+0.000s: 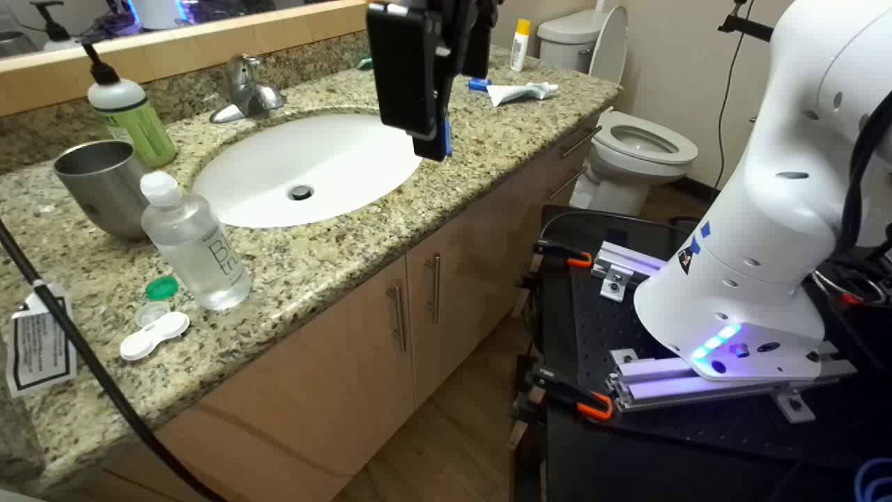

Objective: Move the toothpaste to the front right side of the counter

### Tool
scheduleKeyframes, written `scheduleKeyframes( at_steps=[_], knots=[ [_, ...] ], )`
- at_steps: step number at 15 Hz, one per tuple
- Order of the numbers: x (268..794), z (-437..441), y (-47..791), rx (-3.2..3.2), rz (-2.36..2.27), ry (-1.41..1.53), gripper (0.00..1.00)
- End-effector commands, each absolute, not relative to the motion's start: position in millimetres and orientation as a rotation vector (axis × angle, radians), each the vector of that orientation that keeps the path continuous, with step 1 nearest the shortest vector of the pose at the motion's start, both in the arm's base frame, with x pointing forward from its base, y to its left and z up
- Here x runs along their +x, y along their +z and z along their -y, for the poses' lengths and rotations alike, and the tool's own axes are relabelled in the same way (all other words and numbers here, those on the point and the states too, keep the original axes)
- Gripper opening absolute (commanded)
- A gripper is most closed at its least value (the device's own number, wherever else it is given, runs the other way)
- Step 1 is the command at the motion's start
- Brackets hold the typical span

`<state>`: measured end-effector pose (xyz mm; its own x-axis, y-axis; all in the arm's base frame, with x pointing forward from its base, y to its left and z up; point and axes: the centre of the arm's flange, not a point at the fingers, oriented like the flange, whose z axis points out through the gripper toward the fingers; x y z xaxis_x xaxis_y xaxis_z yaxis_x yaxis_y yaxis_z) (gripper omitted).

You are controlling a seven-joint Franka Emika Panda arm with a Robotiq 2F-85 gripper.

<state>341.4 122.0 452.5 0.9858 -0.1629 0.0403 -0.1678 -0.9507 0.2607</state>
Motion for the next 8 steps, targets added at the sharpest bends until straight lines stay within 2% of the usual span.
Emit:
scheduleKeyframes(
  at_steps=[1,3,5,8],
  knots=[
    [341,-122,452,2.865,0.243,0.026,1.00],
    [341,-122,452,2.865,0.243,0.026,1.00],
    [373,-92,447,2.872,0.481,0.010,1.00],
    [373,0,450,2.869,0.734,-0.004,1.00]
  ],
)
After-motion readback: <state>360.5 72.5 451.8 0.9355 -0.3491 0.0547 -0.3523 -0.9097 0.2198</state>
